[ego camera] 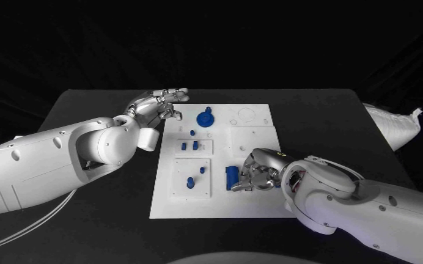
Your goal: Assemble the parts on the task board
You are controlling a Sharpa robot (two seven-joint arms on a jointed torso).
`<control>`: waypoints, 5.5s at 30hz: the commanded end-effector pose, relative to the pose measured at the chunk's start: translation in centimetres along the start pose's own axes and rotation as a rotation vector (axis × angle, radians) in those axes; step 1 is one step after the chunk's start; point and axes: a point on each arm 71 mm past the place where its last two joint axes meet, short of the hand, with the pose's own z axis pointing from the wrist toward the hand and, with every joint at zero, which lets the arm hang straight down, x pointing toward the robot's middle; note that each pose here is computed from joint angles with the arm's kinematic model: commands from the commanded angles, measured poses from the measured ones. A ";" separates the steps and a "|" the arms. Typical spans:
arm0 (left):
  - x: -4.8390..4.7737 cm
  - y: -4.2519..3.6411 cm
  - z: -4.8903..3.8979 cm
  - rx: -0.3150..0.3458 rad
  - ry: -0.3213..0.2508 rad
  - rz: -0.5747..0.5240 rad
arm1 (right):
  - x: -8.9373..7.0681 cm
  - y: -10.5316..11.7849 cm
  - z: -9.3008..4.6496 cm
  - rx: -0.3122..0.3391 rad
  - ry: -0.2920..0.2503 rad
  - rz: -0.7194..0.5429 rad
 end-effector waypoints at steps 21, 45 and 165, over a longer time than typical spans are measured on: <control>-0.13 -0.12 -0.10 0.003 0.008 0.001 | -2.8 -2.6 -3.9 -0.008 -0.093 0.007; 0.08 0.05 -0.11 0.001 0.015 -0.002 | -4.3 -7.6 -5.0 0.126 -0.149 -0.195; 0.36 0.18 -0.36 -0.010 0.031 -0.003 | 0.4 -2.8 -1.2 0.083 -0.012 0.087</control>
